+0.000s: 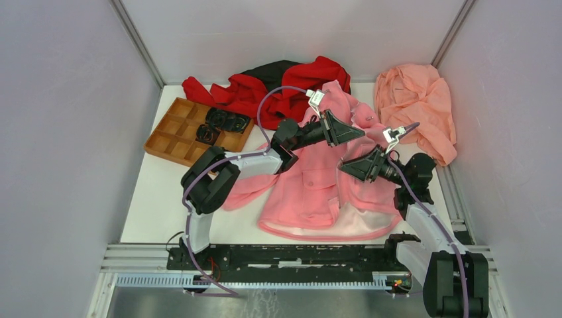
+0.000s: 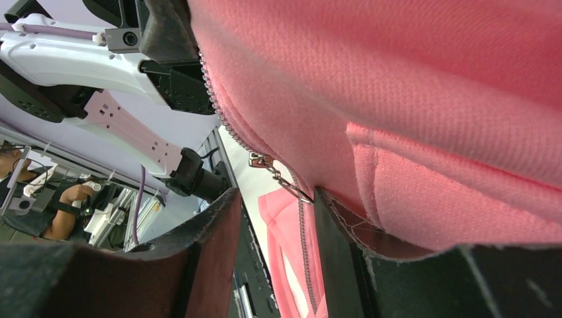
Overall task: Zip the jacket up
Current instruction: Adjust the zipper on the jacket.
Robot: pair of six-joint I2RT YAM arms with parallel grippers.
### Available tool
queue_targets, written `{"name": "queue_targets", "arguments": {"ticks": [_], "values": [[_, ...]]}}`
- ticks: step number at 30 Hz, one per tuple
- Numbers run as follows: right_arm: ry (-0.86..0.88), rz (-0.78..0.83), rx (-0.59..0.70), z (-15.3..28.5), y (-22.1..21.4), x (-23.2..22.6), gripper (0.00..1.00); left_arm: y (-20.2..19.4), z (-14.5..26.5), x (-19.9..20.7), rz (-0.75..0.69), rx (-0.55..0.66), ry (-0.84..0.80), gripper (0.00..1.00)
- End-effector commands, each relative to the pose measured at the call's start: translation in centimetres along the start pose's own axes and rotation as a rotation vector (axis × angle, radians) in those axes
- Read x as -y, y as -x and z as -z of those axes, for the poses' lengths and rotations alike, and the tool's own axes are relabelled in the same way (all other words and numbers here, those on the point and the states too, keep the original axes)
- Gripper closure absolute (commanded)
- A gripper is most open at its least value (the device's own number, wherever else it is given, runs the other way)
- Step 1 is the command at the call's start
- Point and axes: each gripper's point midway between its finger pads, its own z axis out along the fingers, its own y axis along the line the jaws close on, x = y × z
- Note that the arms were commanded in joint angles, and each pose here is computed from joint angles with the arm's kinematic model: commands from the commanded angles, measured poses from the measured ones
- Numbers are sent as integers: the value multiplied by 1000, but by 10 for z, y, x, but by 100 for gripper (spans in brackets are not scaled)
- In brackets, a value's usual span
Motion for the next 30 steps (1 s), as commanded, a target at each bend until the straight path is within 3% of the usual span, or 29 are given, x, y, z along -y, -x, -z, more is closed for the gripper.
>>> {"name": "queue_targets", "arguments": {"ticks": [1, 22, 26, 30], "values": [[59, 105, 1, -1, 11, -17, 52, 31, -7, 55, -57, 61, -136, 98], [68, 110, -38, 4, -5, -19, 78, 30, -9, 46, -66, 52, -113, 98], [59, 108, -48, 4, -9, -16, 79, 30, -10, 46, -66, 54, -113, 98], [25, 111, -48, 4, -10, -8, 73, 30, -10, 46, -64, 54, -115, 98]]}}
